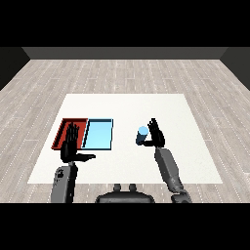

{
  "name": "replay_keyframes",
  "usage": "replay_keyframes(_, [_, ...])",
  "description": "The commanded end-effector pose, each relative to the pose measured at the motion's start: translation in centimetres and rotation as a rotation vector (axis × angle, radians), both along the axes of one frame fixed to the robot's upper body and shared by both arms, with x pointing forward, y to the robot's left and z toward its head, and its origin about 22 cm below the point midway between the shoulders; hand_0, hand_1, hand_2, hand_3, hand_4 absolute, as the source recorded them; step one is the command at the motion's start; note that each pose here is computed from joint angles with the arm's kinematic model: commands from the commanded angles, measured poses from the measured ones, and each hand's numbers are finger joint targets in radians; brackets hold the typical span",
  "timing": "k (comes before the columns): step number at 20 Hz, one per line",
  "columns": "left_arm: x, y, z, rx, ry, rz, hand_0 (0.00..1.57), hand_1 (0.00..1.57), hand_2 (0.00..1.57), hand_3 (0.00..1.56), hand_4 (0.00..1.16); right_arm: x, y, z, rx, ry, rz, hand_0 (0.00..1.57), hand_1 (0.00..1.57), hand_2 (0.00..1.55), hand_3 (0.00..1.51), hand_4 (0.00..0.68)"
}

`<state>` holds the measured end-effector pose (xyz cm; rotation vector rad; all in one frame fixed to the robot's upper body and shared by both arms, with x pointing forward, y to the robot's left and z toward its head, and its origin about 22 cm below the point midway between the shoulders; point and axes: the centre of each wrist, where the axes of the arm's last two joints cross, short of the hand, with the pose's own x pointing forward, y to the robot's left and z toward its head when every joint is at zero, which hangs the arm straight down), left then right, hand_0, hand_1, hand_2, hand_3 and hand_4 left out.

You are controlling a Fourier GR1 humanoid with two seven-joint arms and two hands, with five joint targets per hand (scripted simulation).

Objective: Pick the blue can and put it in the blue box

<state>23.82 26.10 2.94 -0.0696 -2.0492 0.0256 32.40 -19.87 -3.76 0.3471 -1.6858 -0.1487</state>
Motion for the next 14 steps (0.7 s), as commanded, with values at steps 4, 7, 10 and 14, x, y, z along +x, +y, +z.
replay_keyframes(4, [1.37, -0.1, 0.3, 0.004, -0.005, -0.012, 0.0, 0.0, 0.0, 0.0, 0.0, 1.2, 1.8, -0.4, 0.031, 0.027, 0.004, 0.0, 0.0, 0.0, 0.0, 0.0])
replay_keyframes(7, [-1.49, 0.7, -0.7, -0.01, -0.018, 0.0, 0.0, 0.0, 0.0, 0.0, 0.0, 1.1, 1.7, -1.3, 0.034, 0.018, 0.017, 0.0, 0.0, 0.0, 0.0, 0.0])
replay_keyframes(10, [1.37, 0.4, 0.8, -0.026, 0.003, 0.001, 0.0, 0.0, 0.0, 0.0, 0.0, 1.6, 0.9, -2.0, 0.037, 0.031, 0.019, 0.0, 0.0, 0.0, 0.0, 0.0])
replay_keyframes(14, [0.94, 0.7, -0.3, -0.015, 0.021, -0.002, 0.0, 0.0, 0.0, 0.0, 0.0, 2.7, 3.4, -1.3, 0.022, 0.055, 0.006, 0.0, 0.0, 0.0, 0.0, 0.0])
